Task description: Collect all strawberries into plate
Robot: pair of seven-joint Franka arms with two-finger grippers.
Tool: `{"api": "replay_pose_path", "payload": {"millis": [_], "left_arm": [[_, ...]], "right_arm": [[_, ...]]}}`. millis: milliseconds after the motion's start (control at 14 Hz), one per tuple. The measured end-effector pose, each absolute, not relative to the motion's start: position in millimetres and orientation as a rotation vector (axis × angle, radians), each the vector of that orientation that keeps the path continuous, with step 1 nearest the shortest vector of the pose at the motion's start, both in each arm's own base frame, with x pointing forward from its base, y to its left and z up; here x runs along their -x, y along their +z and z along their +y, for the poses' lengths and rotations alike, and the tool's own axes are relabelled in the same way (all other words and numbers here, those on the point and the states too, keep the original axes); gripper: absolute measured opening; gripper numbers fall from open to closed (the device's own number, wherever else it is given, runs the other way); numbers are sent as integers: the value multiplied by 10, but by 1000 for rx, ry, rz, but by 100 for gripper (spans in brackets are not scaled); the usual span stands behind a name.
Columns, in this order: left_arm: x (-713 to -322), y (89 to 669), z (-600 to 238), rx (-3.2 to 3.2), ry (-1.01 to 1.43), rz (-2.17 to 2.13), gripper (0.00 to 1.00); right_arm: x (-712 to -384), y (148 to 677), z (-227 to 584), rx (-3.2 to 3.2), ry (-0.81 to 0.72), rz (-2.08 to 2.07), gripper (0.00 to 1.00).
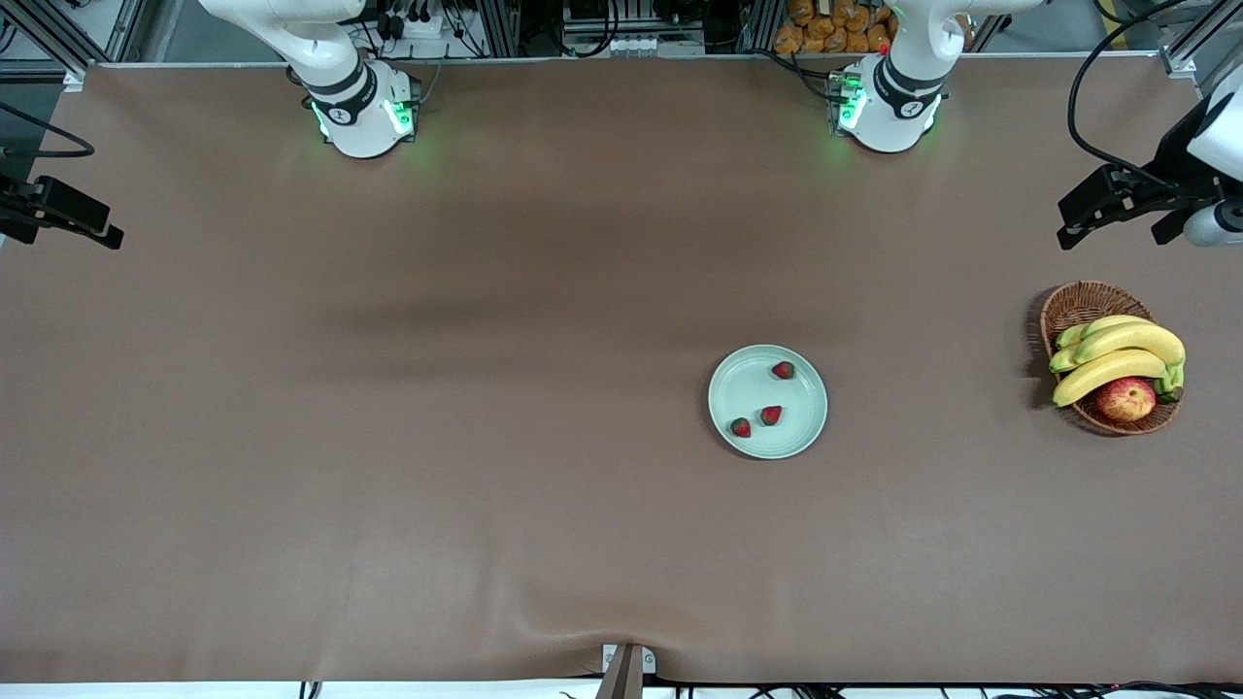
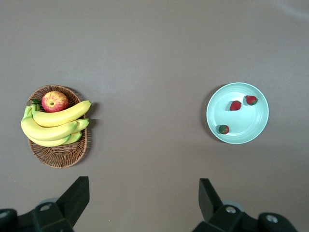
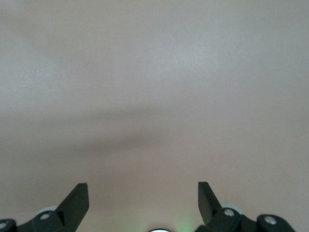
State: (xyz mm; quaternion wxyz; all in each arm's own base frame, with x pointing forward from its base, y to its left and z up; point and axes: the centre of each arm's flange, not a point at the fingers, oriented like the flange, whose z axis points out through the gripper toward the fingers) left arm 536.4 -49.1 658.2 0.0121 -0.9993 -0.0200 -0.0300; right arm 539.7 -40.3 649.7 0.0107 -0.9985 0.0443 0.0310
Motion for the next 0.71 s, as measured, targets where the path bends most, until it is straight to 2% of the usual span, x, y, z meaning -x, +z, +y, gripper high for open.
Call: {"api": "replay_pose_path", "payload": {"millis": [713], "left_arm": [[-5325,6532,-505,3114,-31,-58,100]], "right_arm": [[-5398,6497,-400,3116,97,137,100]]}}
